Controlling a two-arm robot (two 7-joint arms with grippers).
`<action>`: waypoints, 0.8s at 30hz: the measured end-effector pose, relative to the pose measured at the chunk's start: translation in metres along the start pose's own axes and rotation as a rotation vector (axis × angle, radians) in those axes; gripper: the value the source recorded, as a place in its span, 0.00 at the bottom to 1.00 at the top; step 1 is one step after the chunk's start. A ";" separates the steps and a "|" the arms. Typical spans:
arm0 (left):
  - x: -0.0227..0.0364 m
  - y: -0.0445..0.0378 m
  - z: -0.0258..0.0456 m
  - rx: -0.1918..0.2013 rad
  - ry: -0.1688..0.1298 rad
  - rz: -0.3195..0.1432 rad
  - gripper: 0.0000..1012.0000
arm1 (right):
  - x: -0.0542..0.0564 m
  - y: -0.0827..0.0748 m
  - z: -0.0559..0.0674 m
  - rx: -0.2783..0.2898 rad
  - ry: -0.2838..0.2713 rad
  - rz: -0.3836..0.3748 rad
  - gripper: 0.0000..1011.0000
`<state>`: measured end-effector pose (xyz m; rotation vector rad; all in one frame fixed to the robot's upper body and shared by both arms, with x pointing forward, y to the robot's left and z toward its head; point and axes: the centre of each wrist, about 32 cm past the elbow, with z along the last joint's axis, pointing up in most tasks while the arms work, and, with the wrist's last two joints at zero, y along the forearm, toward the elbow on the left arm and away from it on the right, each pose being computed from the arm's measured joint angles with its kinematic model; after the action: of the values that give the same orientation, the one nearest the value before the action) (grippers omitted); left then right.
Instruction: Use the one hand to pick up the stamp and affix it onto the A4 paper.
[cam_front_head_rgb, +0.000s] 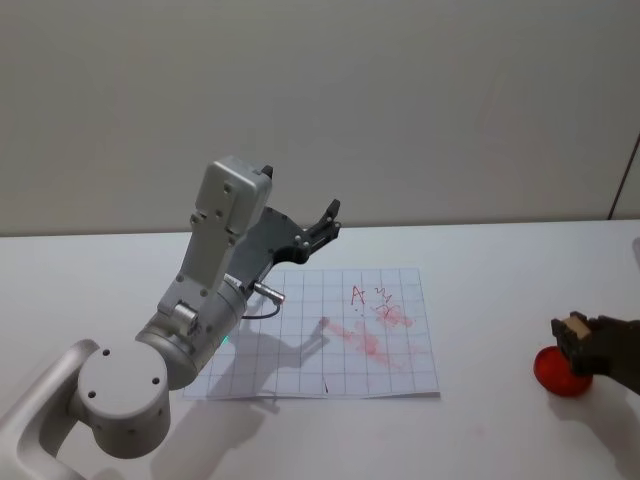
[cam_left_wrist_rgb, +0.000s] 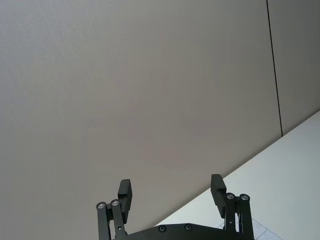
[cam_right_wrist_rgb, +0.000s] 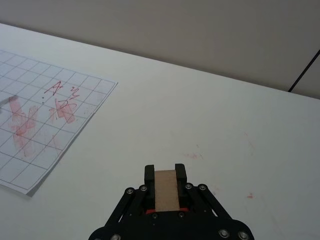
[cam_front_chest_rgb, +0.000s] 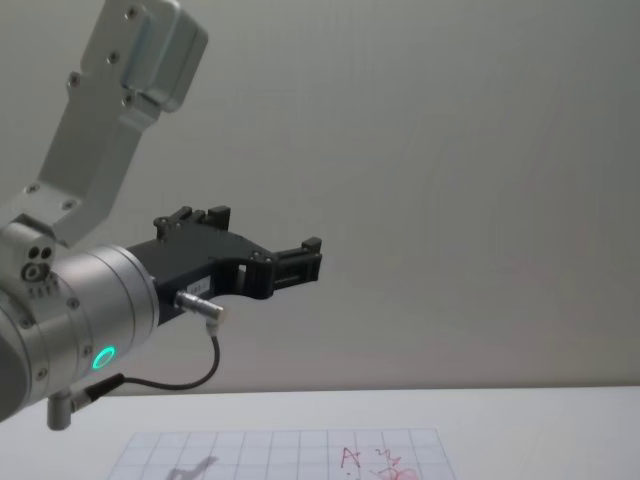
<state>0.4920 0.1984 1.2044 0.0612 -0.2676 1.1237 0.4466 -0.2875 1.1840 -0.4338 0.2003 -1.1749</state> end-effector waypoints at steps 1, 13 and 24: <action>0.0000 0.0000 0.0000 0.000 0.000 0.000 0.99 | 0.000 0.000 0.000 -0.008 -0.001 0.001 0.22; 0.0000 0.0000 0.0000 0.000 0.000 0.000 0.99 | -0.002 0.003 -0.002 -0.050 -0.013 0.008 0.22; 0.0000 0.0000 0.0000 0.000 0.000 0.000 0.99 | -0.002 0.010 -0.003 -0.078 -0.019 0.006 0.22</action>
<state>0.4920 0.1984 1.2044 0.0612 -0.2676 1.1237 0.4533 -0.2835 1.1764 -0.5128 0.2313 -1.1594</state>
